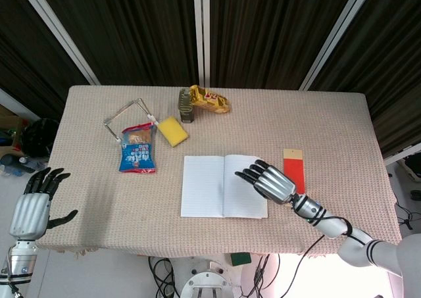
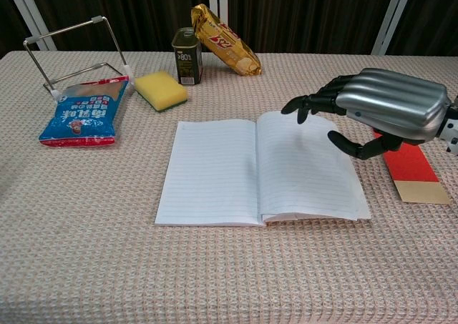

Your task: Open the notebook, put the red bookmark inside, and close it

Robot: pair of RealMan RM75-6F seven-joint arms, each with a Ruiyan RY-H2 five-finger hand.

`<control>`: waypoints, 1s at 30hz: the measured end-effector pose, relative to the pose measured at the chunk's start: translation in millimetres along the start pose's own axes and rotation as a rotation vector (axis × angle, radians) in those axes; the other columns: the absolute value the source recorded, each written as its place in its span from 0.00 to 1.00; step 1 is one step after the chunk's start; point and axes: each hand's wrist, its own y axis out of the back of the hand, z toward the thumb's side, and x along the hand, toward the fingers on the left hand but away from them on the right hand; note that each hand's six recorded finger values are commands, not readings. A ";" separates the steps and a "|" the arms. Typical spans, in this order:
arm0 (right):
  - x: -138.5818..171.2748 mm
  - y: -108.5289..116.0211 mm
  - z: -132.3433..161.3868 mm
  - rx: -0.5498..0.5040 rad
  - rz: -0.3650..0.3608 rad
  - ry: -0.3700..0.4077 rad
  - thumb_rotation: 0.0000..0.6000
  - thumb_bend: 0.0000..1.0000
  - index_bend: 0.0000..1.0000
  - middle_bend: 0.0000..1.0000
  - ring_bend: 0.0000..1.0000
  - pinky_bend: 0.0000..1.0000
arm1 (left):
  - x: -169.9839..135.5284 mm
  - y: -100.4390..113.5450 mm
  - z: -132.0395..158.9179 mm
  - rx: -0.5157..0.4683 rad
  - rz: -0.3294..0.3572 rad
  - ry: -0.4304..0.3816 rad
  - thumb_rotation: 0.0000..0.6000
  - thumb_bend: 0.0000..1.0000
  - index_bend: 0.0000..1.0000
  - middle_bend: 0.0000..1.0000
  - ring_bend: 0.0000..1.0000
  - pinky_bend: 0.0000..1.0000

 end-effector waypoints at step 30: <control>68.8 -27.4 -73.9 0.527 0.285 0.118 1.00 0.05 0.20 0.17 0.11 0.15 | -0.1 0.0 12.5 0.009 -0.009 -0.008 1.00 0.00 0.22 0.15 0.08 0.12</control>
